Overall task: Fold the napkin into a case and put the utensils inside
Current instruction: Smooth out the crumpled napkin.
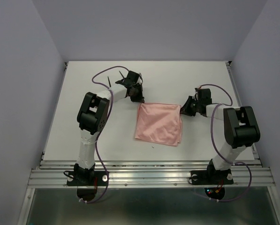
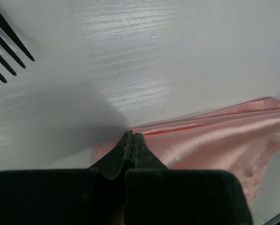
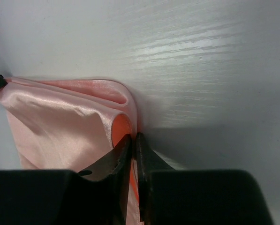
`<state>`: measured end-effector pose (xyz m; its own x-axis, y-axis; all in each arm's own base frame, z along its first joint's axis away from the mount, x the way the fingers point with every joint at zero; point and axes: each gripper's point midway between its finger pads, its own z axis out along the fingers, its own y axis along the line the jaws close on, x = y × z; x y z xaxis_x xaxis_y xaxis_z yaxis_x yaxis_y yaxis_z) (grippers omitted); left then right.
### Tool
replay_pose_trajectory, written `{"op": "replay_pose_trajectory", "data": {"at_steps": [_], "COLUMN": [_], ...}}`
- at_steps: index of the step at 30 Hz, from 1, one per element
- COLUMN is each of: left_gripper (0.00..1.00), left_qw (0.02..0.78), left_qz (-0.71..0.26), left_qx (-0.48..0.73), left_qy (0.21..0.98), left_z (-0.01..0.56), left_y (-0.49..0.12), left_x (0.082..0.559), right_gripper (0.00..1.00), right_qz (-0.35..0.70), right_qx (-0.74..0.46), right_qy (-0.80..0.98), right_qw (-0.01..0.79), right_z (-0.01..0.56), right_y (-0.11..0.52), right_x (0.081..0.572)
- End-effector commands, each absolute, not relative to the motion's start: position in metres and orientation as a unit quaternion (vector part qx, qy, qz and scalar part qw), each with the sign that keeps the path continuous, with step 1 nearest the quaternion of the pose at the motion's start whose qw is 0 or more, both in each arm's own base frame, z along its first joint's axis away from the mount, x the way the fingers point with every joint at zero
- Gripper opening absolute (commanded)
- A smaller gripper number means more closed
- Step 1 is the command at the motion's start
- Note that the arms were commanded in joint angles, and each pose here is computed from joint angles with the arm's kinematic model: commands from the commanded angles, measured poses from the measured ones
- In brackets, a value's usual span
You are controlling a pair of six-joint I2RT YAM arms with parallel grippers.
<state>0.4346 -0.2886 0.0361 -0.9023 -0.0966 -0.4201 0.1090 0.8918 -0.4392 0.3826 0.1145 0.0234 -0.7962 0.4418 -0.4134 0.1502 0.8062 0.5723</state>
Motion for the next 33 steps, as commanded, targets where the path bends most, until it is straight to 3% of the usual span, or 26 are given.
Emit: {"op": "replay_pose_trajectory", "data": {"at_steps": [1,5,16,17,19,23,26,28,29,33], "left_gripper": [0.00,0.00,0.00,0.00,0.00,0.00,0.01,0.12,0.22,0.42], "left_qw": [0.251,0.259,0.284,0.282,0.275,0.255,0.250,0.251,0.253,0.268], "left_qz": [-0.253,-0.254,-0.279,-0.279,-0.279,-0.276,-0.269,-0.260,-0.258,-0.241], "left_qx": [0.010,0.007,0.002,0.001,-0.001,-0.005,-0.009,-0.012,-0.013,-0.019], "left_qy": [0.934,0.932,0.917,0.918,0.920,0.927,0.930,0.932,0.932,0.933], "left_z": [0.065,0.075,0.111,0.107,0.102,0.079,0.068,0.066,0.066,0.077], "left_y": [-0.297,-0.296,-0.297,-0.296,-0.297,-0.299,-0.298,-0.297,-0.296,-0.289], "left_x": [0.445,0.444,0.437,0.436,0.435,0.433,0.435,0.438,0.440,0.444], "right_gripper": [0.08,0.01,0.01,0.06,0.26,0.46,0.49,0.49,0.49,0.47], "right_qz": [0.229,0.202,0.177,0.174,0.168,0.150,0.137,0.140,0.140,0.142], "right_qx": [0.175,0.180,0.180,0.184,0.188,0.208,0.216,0.214,0.211,0.198], "right_qy": [0.906,0.901,0.897,0.898,0.902,0.905,0.901,0.898,0.898,0.896], "right_qw": [0.310,0.340,0.363,0.360,0.351,0.340,0.350,0.358,0.361,0.370], "right_z": [0.035,0.054,0.080,0.076,0.069,0.057,0.062,0.070,0.073,0.085], "right_y": [0.101,0.091,0.088,0.087,0.086,0.080,0.074,0.074,0.074,0.078], "right_x": [0.387,0.387,0.373,0.373,0.371,0.371,0.375,0.376,0.377,0.380]}}
